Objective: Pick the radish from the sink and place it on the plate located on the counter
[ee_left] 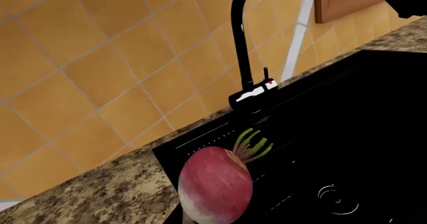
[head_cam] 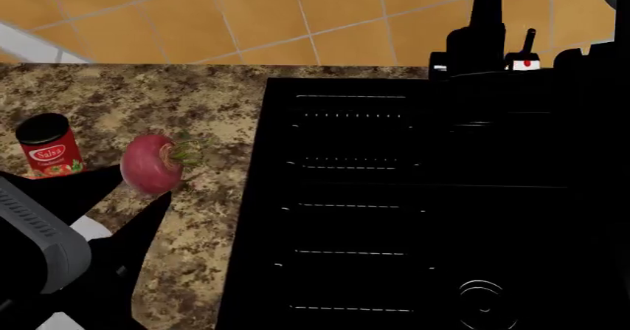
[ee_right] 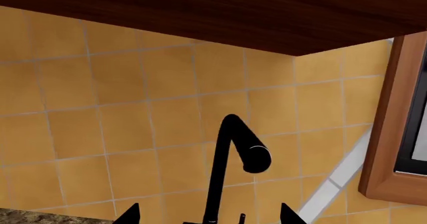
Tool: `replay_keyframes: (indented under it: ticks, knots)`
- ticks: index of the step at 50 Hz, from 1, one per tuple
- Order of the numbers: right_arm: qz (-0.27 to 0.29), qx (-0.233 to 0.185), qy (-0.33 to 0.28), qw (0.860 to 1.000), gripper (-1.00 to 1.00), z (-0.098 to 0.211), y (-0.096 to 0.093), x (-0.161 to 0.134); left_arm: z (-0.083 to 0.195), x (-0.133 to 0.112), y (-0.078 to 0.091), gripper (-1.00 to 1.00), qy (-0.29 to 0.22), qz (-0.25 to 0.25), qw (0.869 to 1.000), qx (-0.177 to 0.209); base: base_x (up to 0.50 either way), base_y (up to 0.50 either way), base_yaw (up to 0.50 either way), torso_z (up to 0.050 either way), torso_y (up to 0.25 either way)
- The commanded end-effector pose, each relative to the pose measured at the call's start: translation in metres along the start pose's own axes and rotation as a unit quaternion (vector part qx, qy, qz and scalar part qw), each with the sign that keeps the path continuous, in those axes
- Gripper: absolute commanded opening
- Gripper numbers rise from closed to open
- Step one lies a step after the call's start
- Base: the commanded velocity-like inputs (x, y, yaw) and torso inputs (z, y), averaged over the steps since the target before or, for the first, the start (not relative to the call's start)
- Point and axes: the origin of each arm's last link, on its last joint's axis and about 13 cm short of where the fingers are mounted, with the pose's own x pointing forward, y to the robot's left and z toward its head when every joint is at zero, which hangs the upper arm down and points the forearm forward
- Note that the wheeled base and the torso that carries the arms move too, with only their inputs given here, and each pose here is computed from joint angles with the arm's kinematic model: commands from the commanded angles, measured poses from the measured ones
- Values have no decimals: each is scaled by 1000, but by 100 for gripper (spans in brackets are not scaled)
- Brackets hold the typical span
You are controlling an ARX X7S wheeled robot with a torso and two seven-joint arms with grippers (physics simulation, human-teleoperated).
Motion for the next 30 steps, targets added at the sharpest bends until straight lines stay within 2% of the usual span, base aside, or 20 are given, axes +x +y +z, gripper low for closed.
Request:
replay_keyframes:
  ticks: [1,16,30]
  knots:
    - [0,-1,3,1000,100,-2,1,2,5,2,0,-100,-25,2,999,-28,0,359,0,0,0]
    - [-1,-1,4,1000,100,-1,1,2,6,1,0,-100,-25,3,999,-29,-14,370,0,0,0]
    - [2,5,3,1000,100,-1,1,2,7,1,0,-100,-26,3,999,-29,-294,470,0,0,0]
